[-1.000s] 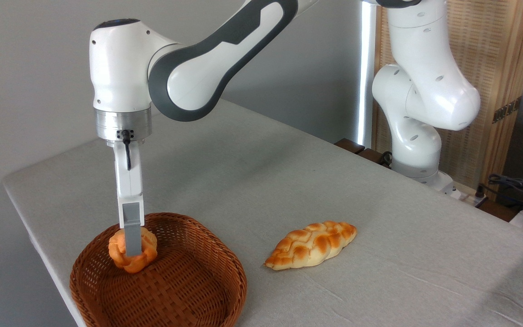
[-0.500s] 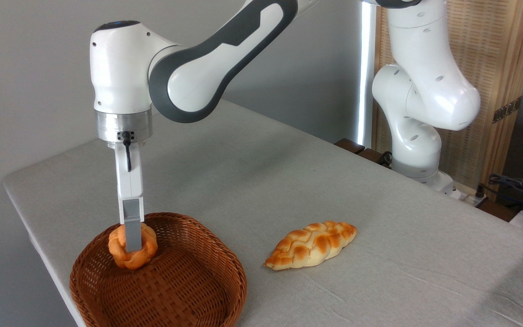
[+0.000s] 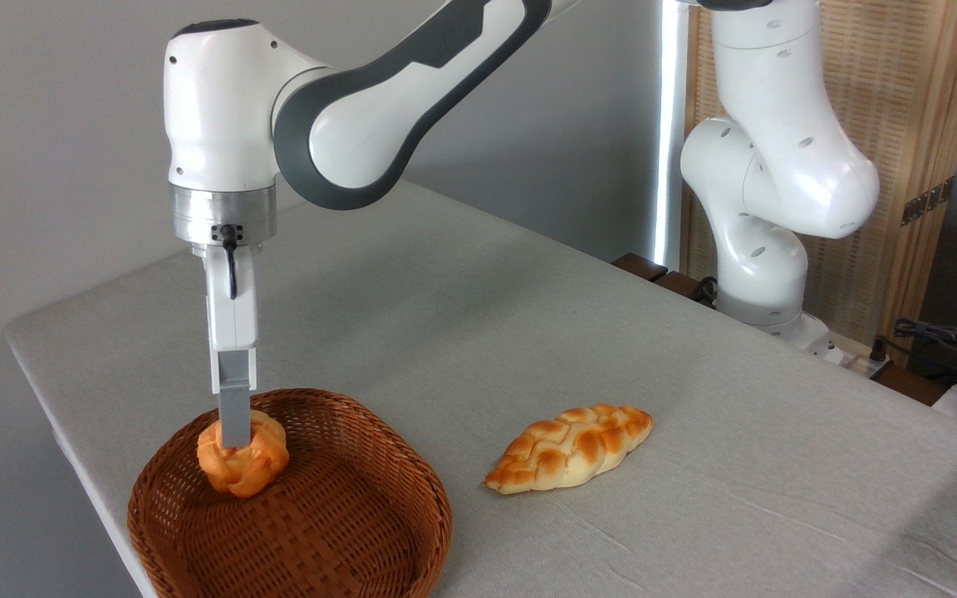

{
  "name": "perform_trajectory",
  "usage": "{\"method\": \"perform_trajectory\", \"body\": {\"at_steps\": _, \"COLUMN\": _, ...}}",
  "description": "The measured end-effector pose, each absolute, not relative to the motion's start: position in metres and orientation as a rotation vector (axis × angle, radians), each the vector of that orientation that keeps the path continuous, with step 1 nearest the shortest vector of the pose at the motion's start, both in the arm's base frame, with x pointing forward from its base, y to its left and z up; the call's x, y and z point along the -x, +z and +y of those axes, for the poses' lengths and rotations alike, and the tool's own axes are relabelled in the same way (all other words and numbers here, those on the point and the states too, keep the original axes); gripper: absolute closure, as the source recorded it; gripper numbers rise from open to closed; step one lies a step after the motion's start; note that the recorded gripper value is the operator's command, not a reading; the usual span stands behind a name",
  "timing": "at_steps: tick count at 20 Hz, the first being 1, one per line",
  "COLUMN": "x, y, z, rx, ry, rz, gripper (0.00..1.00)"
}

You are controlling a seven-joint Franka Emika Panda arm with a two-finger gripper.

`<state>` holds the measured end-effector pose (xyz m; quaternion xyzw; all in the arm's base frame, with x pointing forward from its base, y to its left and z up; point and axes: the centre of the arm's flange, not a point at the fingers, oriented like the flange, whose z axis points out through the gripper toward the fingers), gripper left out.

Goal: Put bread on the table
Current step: 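Close the gripper fingers around the orange bun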

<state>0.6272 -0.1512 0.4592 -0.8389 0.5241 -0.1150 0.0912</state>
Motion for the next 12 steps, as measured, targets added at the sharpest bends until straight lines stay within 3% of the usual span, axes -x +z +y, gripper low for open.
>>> {"method": "perform_trajectory", "body": {"at_steps": 1, "x": -0.6271, "y": 0.4590, "z": -0.1512, "rx": 2.493, "ry": -0.341, "rz": 1.557, "gripper": 0.97}}
{"method": "perform_trajectory", "body": {"at_steps": 2, "x": -0.6270, "y": 0.4585, "z": -0.1512, "rx": 2.493, "ry": -0.340, "rz": 1.558, "gripper": 1.00}}
{"method": "perform_trajectory", "body": {"at_steps": 12, "x": -0.6270, "y": 0.4585, "z": -0.1510, "rx": 2.493, "ry": -0.340, "rz": 1.557, "gripper": 1.00}}
